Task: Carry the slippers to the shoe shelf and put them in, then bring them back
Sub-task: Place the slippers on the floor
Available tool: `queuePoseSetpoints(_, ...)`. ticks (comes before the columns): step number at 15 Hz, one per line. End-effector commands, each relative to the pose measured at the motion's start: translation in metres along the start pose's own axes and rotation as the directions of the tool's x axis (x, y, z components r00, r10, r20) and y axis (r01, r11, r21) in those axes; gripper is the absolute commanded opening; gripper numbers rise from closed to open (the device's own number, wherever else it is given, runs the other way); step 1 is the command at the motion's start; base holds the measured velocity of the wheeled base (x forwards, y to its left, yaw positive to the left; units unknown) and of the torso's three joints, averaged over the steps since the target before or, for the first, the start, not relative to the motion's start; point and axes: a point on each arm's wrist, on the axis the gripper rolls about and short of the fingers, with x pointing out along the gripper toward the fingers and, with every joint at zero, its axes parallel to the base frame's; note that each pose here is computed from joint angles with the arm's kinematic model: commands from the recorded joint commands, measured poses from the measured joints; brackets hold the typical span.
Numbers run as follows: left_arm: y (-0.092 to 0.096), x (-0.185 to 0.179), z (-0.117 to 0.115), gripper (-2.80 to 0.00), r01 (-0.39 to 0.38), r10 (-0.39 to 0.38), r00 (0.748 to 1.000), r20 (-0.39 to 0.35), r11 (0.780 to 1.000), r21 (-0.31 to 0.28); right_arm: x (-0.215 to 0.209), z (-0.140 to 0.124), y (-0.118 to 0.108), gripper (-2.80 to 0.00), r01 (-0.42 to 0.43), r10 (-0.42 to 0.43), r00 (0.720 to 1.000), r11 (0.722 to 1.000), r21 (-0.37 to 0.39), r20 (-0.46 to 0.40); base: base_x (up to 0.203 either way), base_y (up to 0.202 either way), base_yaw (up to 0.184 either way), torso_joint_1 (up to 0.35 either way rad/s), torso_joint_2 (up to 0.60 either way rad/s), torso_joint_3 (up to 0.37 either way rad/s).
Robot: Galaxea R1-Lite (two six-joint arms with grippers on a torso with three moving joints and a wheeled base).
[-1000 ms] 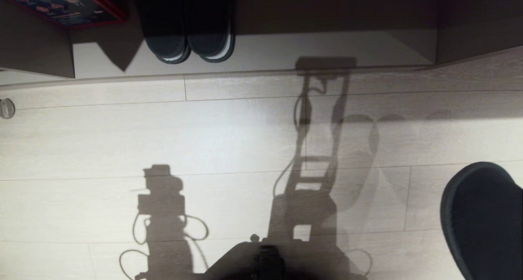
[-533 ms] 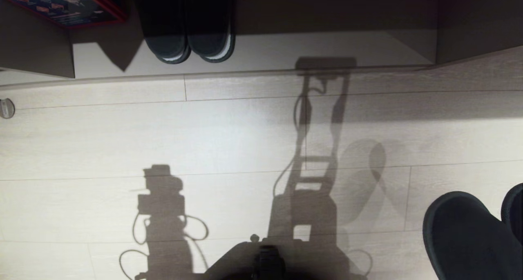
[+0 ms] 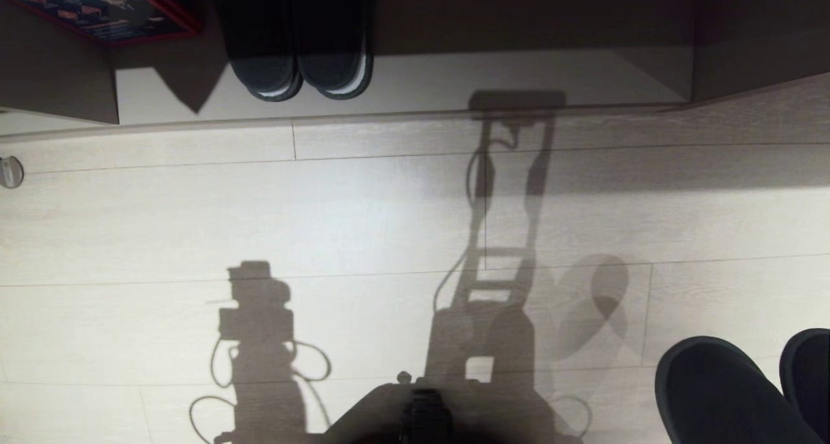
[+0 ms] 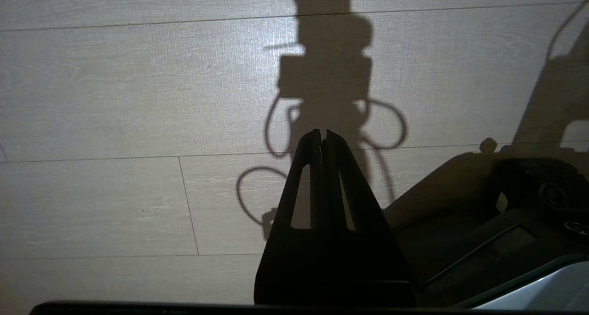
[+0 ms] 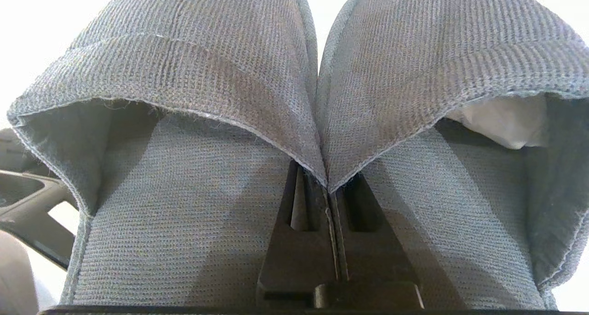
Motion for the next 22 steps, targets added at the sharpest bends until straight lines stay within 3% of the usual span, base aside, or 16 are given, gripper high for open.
queuePoseSetpoints(1,0.0000,0.0000,-0.0004,-2.80,0.000,0.000,1.000,0.001,1.000,0.000,0.0001,-0.0013,0.0002,-2.80,-0.003,0.003,1.000,1.000,-0.001,-0.010,0.000,0.000,0.000,0.000,0.00,0.000)
queuePoseSetpoints(22,0.0000,0.0001,-0.0004,-2.80,0.000,0.000,1.000,0.000,1.000,-0.002,0.0001,-0.0013,0.0002,-2.80,-0.003,0.003,1.000,1.000,0.003,-0.010,0.000,0.000,0.000,0.000,0.00,0.027)
